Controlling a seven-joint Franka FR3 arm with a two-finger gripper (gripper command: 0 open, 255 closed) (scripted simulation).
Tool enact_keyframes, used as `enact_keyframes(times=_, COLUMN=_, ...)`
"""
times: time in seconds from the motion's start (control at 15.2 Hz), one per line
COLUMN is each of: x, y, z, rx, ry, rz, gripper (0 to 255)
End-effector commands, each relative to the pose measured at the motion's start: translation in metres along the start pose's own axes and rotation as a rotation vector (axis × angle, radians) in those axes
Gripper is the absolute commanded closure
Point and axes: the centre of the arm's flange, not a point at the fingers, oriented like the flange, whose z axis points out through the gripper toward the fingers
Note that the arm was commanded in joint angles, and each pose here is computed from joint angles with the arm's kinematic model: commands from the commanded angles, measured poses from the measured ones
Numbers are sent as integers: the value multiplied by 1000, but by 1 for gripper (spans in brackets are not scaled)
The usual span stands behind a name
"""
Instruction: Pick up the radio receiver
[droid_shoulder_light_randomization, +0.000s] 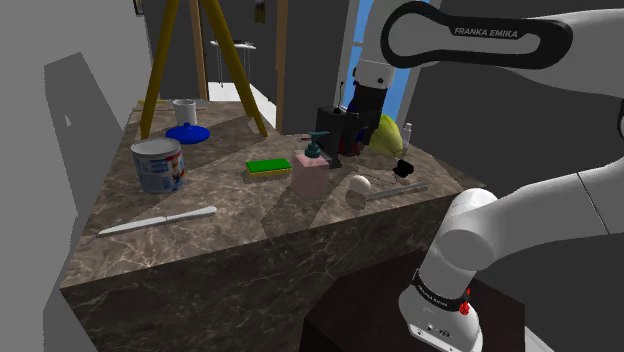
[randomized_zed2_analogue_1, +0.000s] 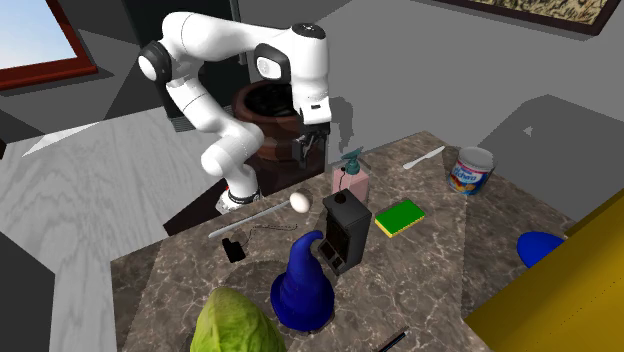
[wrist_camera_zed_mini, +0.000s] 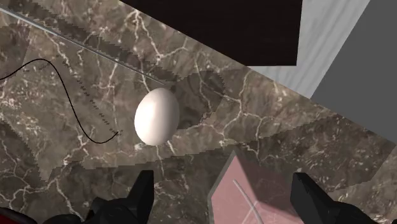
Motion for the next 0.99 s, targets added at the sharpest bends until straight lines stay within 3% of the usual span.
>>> enact_keyframes(times=0.0, x=0, y=0, z=0, rx=0, ry=0, rz=0, gripper=0)
enact_keyframes(times=0.92, x=110, y=80, z=-113, rx=-65, ry=29, rz=-57, gripper=0)
